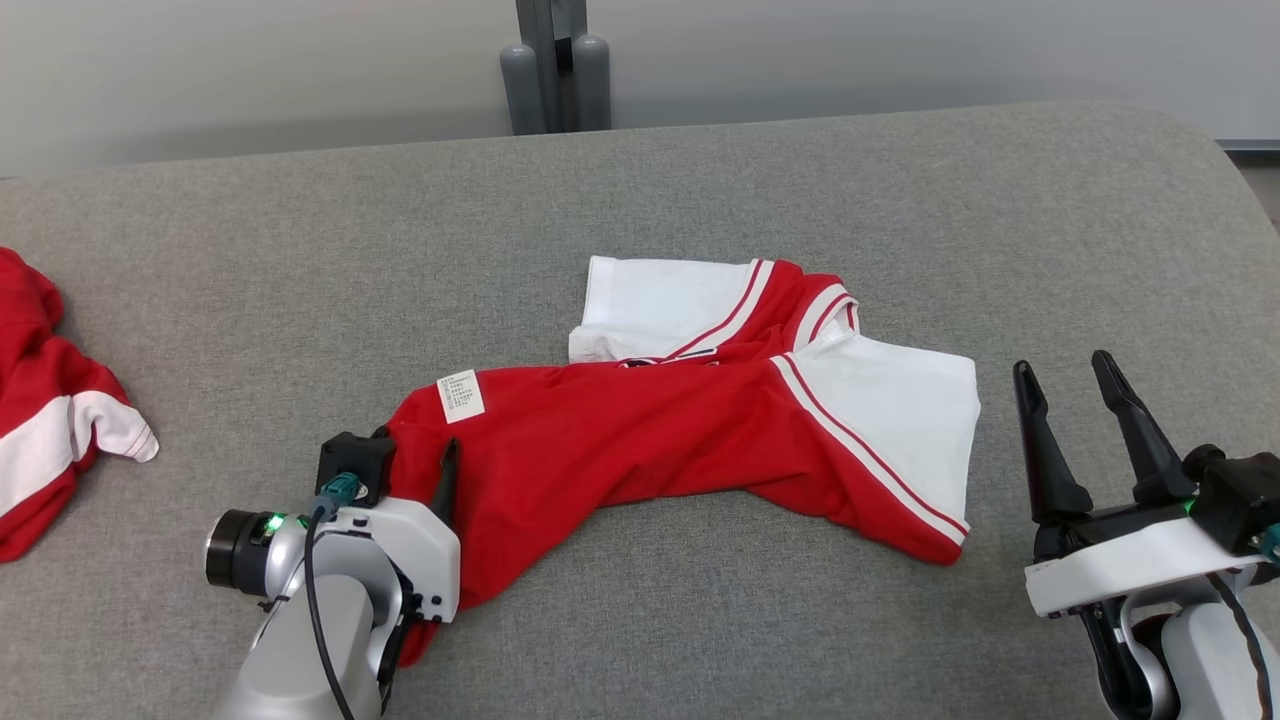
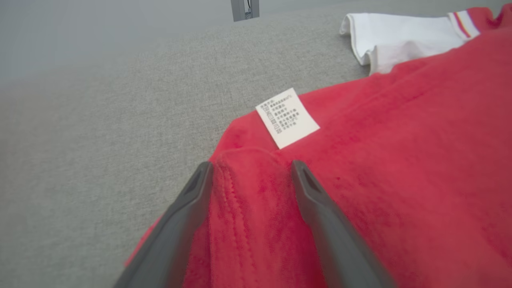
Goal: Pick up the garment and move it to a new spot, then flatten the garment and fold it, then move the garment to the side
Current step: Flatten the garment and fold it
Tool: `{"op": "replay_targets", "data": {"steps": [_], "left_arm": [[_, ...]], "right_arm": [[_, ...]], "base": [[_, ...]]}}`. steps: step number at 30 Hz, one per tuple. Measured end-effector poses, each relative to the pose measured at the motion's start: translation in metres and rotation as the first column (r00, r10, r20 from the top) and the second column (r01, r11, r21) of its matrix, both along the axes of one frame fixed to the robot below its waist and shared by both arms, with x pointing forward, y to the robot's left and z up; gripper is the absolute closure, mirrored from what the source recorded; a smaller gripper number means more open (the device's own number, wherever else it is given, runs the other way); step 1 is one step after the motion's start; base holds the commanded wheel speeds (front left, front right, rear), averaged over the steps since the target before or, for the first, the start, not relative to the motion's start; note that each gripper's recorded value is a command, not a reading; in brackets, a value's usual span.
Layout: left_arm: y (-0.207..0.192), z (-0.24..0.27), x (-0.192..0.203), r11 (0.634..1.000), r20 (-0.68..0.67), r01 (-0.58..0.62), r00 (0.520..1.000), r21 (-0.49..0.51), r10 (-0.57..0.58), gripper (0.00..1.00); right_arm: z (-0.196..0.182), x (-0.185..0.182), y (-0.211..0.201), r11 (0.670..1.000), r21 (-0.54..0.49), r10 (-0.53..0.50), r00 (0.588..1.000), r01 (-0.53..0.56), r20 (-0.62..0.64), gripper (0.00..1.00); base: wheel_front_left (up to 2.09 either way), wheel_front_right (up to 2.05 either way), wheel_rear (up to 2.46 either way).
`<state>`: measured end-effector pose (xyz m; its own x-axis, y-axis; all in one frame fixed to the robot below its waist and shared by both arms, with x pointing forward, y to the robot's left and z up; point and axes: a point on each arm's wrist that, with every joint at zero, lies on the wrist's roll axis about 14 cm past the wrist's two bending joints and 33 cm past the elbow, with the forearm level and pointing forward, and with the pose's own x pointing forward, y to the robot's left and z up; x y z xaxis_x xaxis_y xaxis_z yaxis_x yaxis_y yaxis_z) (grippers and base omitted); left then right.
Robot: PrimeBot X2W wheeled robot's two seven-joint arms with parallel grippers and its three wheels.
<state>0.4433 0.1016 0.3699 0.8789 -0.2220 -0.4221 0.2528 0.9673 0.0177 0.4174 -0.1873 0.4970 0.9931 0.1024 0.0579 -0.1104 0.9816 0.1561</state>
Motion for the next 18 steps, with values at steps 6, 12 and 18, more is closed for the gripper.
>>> {"op": "replay_targets", "data": {"steps": [6,12,18], "left_arm": [[0.001,0.006,0.005,1.0,0.014,-0.019,1.0,-0.011,0.019,0.8],[0.001,0.011,0.007,1.0,0.03,-0.024,0.999,-0.019,0.025,1.0],[0.004,0.027,0.014,0.999,0.084,-0.037,0.996,-0.029,0.039,1.0]], "right_arm": [[-0.001,0.0,0.0,1.0,0.001,0.001,1.0,-0.001,-0.002,0.0],[0.001,0.0,0.002,1.0,0.002,0.003,1.0,-0.003,0.001,0.0],[0.004,0.0,0.003,1.0,0.004,0.007,1.0,-0.007,0.009,0.0]], "base": [[0.0,0.0,0.0],[0.0,0.0,0.0],[0.0,0.0,0.0]]}}
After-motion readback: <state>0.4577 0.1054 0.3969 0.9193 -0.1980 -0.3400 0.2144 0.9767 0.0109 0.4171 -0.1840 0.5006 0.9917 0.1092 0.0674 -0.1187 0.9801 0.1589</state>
